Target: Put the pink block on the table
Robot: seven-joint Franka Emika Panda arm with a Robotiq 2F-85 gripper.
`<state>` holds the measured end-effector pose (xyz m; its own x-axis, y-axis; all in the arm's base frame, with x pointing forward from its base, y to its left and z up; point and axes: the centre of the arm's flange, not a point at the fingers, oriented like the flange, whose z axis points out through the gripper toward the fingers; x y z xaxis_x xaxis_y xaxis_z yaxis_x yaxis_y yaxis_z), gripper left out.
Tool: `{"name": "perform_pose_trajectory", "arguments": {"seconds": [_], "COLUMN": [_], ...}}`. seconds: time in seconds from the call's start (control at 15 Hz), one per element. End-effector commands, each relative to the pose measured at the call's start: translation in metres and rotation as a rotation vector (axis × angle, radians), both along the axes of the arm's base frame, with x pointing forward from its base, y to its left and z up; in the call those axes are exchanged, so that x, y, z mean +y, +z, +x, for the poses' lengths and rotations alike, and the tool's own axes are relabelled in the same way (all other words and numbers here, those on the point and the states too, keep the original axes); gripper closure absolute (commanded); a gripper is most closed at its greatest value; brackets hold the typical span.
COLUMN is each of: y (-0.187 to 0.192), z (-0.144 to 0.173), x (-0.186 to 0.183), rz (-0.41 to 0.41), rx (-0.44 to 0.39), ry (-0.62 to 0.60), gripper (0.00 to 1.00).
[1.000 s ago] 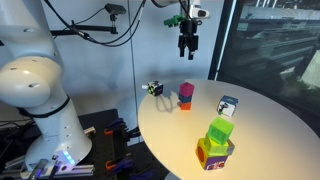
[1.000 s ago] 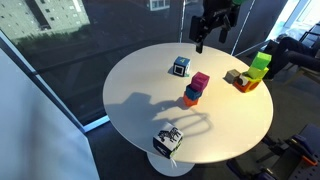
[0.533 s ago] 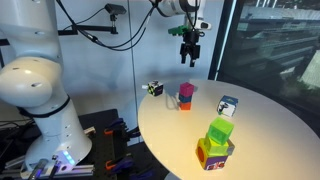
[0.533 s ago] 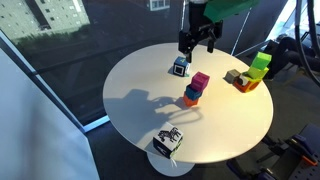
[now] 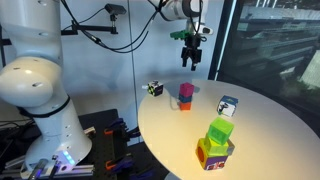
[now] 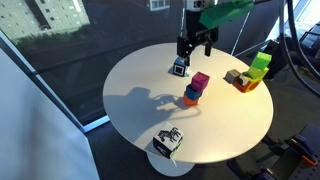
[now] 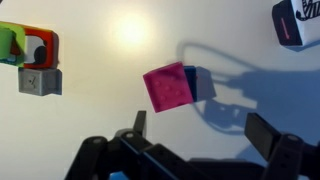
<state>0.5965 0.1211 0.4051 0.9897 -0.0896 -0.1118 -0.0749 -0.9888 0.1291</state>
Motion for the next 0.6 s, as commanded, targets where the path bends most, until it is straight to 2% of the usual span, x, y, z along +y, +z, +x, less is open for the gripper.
{"name": "perform_pose_trajectory", "arguments": {"seconds": [0.0,0.53], "y": [0.0005,-0.0024], "z": [0.0008,-0.0030], "x": [-0.0001,-0.0028], "rz": [0.000,-0.002], "rx": [-0.001,-0.024], "ry": [-0.001,0.005], "gripper": [0.00,0.00]}}
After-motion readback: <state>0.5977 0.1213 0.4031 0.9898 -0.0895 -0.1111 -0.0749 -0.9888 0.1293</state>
